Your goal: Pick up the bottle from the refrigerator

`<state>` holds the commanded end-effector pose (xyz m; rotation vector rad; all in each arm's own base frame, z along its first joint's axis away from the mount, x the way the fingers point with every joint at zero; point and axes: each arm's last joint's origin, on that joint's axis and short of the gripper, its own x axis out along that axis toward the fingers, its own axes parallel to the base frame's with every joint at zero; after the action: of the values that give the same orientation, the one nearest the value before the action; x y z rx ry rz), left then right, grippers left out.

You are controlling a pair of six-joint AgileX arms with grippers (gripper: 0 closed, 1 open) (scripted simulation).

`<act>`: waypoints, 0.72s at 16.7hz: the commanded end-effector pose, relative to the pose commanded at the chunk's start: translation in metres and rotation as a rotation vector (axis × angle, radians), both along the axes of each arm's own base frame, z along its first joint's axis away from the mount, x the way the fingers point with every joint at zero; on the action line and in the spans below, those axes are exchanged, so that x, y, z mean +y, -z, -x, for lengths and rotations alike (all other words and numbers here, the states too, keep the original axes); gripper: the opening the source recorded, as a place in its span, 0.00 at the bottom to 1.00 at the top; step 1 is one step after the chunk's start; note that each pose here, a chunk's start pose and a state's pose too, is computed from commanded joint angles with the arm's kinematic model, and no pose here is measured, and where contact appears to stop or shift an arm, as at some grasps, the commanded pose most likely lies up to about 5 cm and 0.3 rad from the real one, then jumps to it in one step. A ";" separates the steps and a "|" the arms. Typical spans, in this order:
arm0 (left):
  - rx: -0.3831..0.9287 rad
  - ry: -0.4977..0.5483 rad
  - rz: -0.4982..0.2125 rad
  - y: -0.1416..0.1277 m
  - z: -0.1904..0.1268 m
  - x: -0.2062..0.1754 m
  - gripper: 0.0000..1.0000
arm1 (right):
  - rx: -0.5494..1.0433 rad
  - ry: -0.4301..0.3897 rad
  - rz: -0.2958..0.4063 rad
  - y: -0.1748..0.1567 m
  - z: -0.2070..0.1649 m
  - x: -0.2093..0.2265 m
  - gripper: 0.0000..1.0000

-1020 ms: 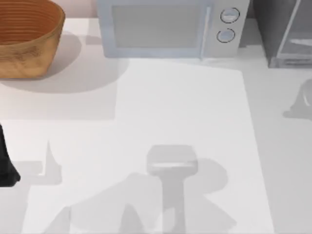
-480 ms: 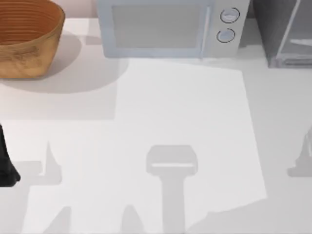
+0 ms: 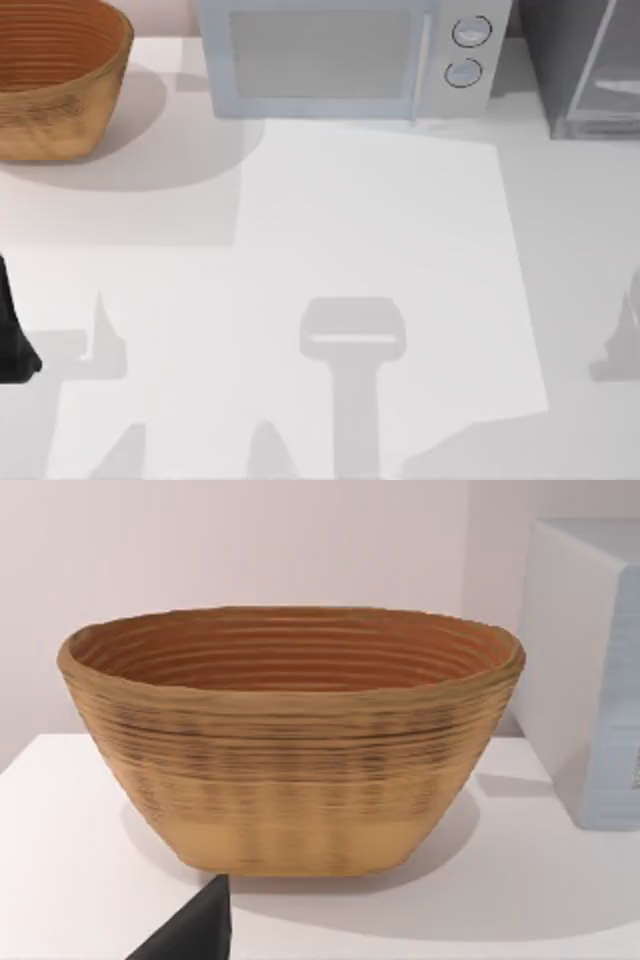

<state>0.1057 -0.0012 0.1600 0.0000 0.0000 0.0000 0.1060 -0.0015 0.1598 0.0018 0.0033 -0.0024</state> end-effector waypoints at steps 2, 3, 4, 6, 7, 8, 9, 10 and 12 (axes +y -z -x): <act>0.000 0.000 0.000 0.000 0.000 0.000 1.00 | -0.001 0.000 0.000 0.000 -0.001 0.001 0.00; 0.000 0.000 0.000 0.000 0.000 0.000 1.00 | -0.002 -0.001 0.001 -0.001 -0.002 0.001 0.00; 0.000 0.000 0.000 0.000 0.000 0.000 1.00 | -0.004 -0.001 0.003 -0.002 -0.004 0.003 0.00; 0.000 0.000 0.000 0.000 0.000 0.000 1.00 | -0.010 -0.001 0.005 -0.004 -0.009 0.007 0.00; 0.000 0.000 0.000 0.000 0.000 0.000 1.00 | -0.014 -0.001 0.006 -0.006 -0.013 0.010 0.00; 0.000 0.000 0.000 0.000 0.000 0.000 1.00 | -0.017 0.000 0.007 -0.006 -0.017 0.014 0.00; 0.000 0.000 0.000 0.000 0.000 0.000 1.00 | -0.019 0.001 0.008 -0.006 -0.022 0.018 0.00; 0.000 0.000 0.000 0.000 0.000 0.000 1.00 | -0.019 0.001 0.009 -0.006 -0.026 0.023 0.00; 0.000 0.000 0.000 0.000 0.000 0.000 1.00 | -0.011 0.003 0.012 -0.001 -0.035 0.034 0.00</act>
<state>0.1057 -0.0012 0.1600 0.0000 0.0000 0.0000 0.1413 0.0323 0.1609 -0.0103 -0.0082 -0.0050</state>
